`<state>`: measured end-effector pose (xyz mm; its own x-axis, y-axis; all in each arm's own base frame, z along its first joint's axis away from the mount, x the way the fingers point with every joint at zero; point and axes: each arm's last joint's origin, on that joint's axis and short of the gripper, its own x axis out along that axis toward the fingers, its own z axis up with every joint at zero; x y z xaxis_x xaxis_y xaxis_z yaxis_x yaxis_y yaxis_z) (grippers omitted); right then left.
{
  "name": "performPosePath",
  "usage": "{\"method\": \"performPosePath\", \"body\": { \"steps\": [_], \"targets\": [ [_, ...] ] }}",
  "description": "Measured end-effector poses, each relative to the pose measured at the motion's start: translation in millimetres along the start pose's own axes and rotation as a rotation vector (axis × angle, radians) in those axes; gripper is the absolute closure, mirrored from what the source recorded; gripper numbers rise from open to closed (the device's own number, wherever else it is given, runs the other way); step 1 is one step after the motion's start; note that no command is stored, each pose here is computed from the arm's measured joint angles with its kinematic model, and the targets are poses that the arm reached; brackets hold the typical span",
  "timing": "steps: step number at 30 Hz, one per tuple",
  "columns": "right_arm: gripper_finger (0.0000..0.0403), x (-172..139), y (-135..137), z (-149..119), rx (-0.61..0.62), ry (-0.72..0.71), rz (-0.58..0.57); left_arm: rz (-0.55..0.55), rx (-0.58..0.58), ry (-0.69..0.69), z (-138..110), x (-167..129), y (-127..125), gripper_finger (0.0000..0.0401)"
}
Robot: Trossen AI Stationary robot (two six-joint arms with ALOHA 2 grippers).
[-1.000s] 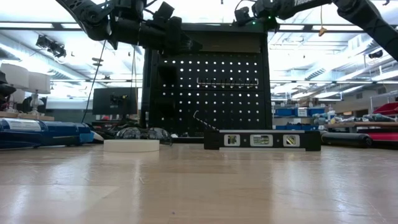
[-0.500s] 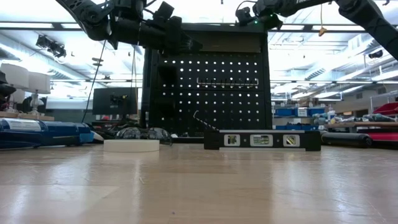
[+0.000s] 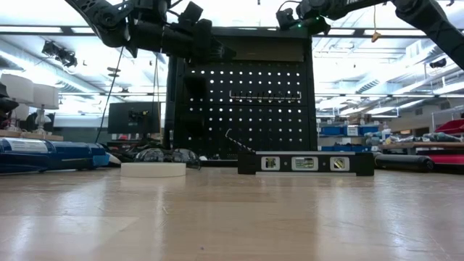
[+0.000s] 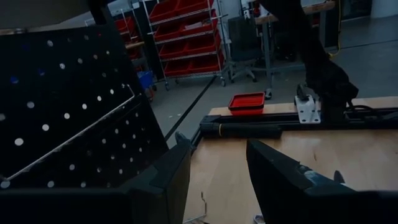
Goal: Hang tools onto peg board
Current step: Remove the pliers from the peg board bin
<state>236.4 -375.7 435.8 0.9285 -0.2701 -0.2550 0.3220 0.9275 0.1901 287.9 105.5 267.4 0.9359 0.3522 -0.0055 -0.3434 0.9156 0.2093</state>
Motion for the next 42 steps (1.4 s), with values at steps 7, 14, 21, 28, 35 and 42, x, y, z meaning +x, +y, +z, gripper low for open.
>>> {"method": "performPosePath", "body": {
  "steps": [7,14,21,28,35,42],
  "targets": [
    [0.04,-3.2,1.3,7.7,-0.004,-0.06,0.058,0.0,0.002,0.0,0.0,0.0,0.0,0.024],
    [0.0391,-5.1,1.6,10.3,-0.021,-0.079,0.063,0.002,0.002,-0.007,0.7,0.0,0.1,0.024],
    [0.0314,-0.5,11.2,25.8,-0.15,-0.203,0.089,0.001,0.002,-0.005,0.5,0.0,0.1,0.024],
    [0.0273,2.3,15.7,30.3,-0.201,-0.247,0.1,0.001,0.002,-0.004,0.4,0.0,0.1,0.024],
    [0.0275,12.4,6.0,13.0,-0.161,-0.201,0.089,0.002,0.001,-0.007,0.6,0.0,0.3,0.024],
    [0.0287,3.8,-7.0,6.5,0.019,-0.168,0.044,0.032,0.0,-0.018,2.2,0.0,1.4,0.024]
  ]
}}
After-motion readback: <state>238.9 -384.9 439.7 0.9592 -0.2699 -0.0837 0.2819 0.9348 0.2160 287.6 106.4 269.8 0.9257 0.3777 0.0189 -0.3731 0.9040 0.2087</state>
